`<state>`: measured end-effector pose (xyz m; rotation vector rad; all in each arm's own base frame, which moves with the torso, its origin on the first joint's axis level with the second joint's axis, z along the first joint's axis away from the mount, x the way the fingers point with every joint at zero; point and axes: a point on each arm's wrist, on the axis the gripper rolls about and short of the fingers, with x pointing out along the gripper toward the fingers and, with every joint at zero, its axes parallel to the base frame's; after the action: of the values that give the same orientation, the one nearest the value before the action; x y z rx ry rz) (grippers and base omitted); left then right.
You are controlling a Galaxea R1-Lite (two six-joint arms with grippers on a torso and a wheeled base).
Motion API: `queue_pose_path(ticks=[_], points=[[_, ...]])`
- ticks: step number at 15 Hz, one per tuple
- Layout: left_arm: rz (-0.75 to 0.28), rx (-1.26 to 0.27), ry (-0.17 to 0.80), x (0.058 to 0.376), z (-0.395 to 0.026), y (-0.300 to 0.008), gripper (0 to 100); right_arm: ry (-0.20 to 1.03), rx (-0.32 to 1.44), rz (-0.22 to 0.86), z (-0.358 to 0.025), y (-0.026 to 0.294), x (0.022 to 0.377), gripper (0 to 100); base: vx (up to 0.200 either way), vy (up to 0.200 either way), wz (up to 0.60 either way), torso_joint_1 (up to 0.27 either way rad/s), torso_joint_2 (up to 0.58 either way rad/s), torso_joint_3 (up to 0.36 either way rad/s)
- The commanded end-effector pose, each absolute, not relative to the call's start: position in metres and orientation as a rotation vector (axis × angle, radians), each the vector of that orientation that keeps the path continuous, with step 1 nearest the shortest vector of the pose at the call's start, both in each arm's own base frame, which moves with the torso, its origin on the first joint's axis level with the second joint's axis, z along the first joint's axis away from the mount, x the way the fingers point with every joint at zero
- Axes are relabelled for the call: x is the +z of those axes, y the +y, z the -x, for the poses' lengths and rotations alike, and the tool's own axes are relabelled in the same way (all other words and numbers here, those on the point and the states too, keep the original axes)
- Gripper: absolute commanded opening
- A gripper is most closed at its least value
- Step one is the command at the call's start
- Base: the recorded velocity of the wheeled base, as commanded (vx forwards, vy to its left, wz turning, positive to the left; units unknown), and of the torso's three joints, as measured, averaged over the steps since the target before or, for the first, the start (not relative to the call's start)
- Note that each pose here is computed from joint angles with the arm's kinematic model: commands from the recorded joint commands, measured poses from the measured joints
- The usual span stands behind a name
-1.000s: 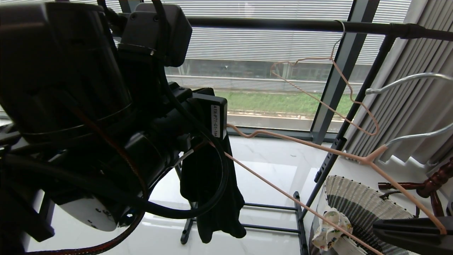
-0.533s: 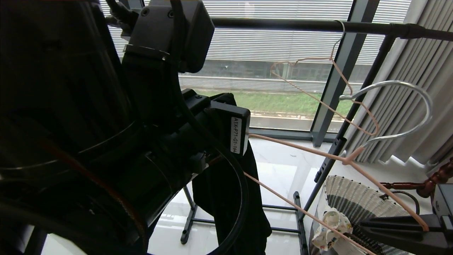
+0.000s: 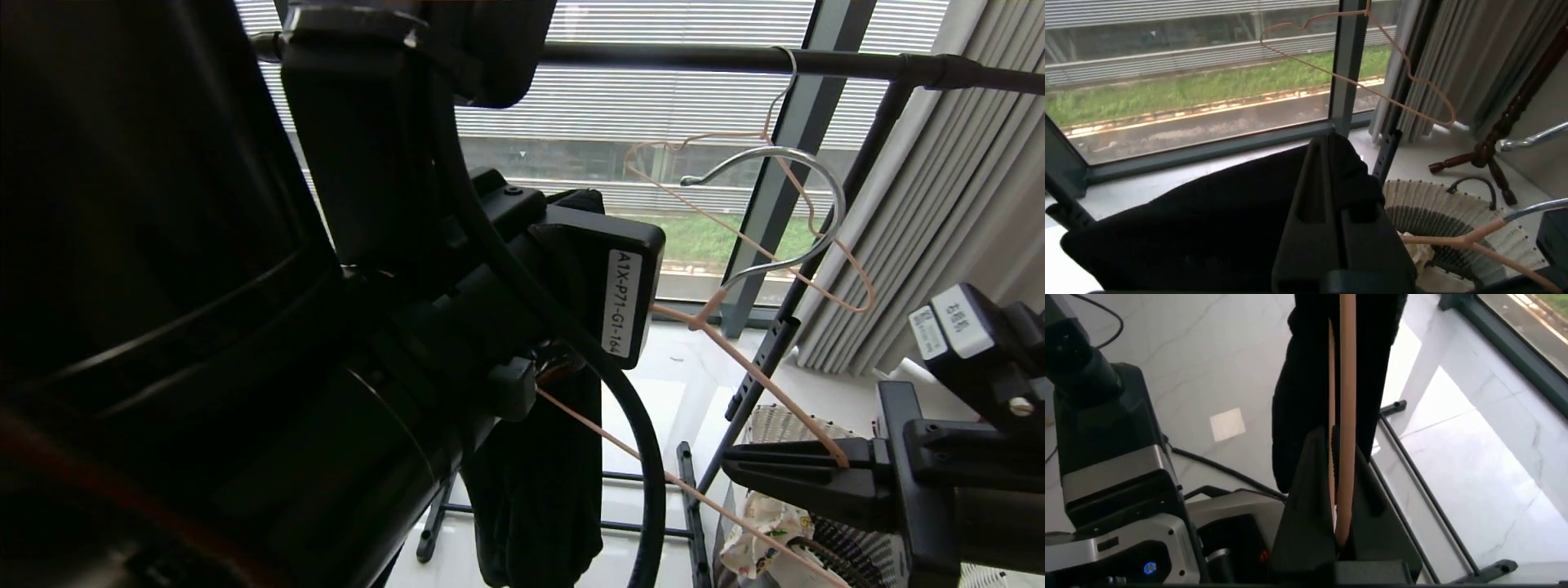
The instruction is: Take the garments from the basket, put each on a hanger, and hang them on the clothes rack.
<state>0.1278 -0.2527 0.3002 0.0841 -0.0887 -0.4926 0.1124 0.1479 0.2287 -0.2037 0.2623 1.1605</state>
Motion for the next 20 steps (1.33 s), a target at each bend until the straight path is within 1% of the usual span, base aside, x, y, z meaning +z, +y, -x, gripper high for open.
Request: queue_pose_path(ticks=[1,5,7,10,12,14,17,20], points=[[-0.082,-0.507,-0.09,0.301,-0.126,-0.259,0,0.306,1.165,0.219,-0.124,0.164,0.219,0,0.0,0.0,0.0,0.0,0.0,0.0],[-0.081,-0.505,-0.091,0.301,-0.125,-0.258,0,0.301,1.17,0.216,-0.131,0.174,0.223,0,0.0,0.0,0.0,0.0,0.0,0.0],[-0.071,-0.363,-0.09,0.306,-0.142,-0.245,0,0.263,1.168,0.202,-0.13,0.172,0.23,0,0.0,0.0,0.0,0.0,0.0,0.0],[-0.064,-0.314,-0.116,0.317,-0.144,-0.228,0,0.23,1.167,0.169,-0.123,0.163,0.24,0,0.0,0.0,0.0,0.0,0.0,0.0],[-0.06,-0.319,-0.125,0.32,-0.142,-0.226,0,0.221,1.167,0.166,-0.121,0.162,0.242,0,0.0,0.0,0.0,0.0,0.0,0.0],[-0.05,-0.383,-0.127,0.32,-0.127,-0.235,0,0.219,1.175,0.165,-0.123,0.165,0.243,0,0.0,0.0,0.0,0.0,0.0,0.0],[-0.041,-0.453,-0.128,0.32,-0.112,-0.247,0,0.22,1.187,0.167,-0.131,0.179,0.247,0,0.0,0.0,0.0,0.0,0.0,0.0],[-0.018,-0.471,-0.142,0.328,-0.109,-0.254,0,0.231,1.187,0.157,-0.141,0.193,0.249,0,0.0,0.0,0.0,0.0,0.0,0.0]])
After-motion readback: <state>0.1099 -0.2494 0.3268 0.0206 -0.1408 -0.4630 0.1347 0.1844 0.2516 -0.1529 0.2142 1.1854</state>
